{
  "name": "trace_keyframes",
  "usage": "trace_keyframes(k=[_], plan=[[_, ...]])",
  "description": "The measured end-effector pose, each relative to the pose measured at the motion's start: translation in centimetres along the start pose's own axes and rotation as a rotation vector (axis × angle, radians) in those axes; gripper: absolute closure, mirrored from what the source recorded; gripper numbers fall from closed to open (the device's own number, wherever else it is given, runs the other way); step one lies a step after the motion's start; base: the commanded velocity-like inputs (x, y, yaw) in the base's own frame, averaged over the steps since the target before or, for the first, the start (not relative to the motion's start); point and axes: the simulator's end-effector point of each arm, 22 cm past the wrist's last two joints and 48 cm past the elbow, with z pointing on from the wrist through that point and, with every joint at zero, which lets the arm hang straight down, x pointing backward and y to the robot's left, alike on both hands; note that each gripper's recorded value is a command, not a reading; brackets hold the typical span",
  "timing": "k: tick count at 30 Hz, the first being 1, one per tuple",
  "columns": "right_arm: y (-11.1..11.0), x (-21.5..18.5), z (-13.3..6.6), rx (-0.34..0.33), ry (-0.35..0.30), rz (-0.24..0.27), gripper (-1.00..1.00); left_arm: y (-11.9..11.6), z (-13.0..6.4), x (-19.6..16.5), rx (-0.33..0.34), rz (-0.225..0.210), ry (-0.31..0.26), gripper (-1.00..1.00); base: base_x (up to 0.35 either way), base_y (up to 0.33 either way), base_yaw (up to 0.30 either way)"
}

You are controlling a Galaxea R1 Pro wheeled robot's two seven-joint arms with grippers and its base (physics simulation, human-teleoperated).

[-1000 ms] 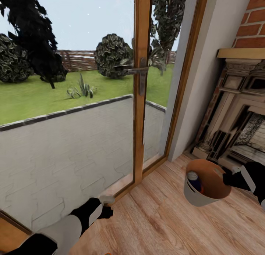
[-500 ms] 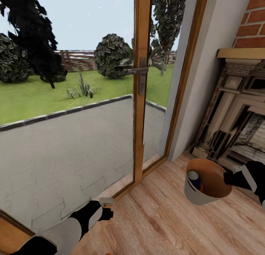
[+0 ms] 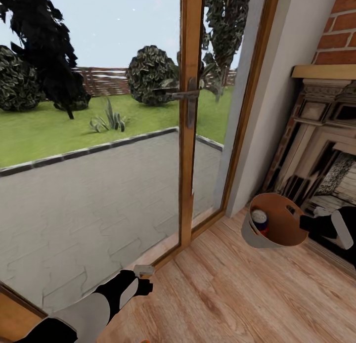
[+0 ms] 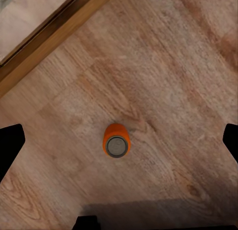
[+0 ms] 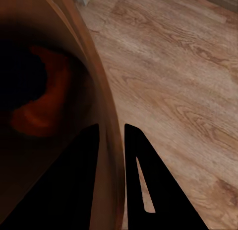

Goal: Put the three can of soda from the living room inside the tash can in the kitchen.

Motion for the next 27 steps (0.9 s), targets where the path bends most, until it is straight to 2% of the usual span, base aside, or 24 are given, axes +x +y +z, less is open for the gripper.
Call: trace_keyframes(k=[8,12,17,27], plan=[[0.7,-0.8,-0.5,-0.010,-0.027,-0.008,1.00,0.0,0.0,0.0,-0.003,0.002,-0.001,-1.00,0.000,0.000,0.000],[1.4,-0.4,0.1,-0.021,-0.026,-0.028,1.00,0.0,0.7,0.2,-0.003,0.002,-0.001,-1.00,0.000,0.000,0.000],[1.4,0.2,0.8,-0.010,-0.025,-0.047,1.00,0.0,1.5,0.6,-0.004,0.002,-0.001,-1.00,0.000,0.000,0.000],[1.3,1.3,2.3,-0.012,-0.024,-0.048,1.00,-0.1,3.4,2.0,-0.003,0.003,-0.005,-1.00,0.000,0.000,0.000]])
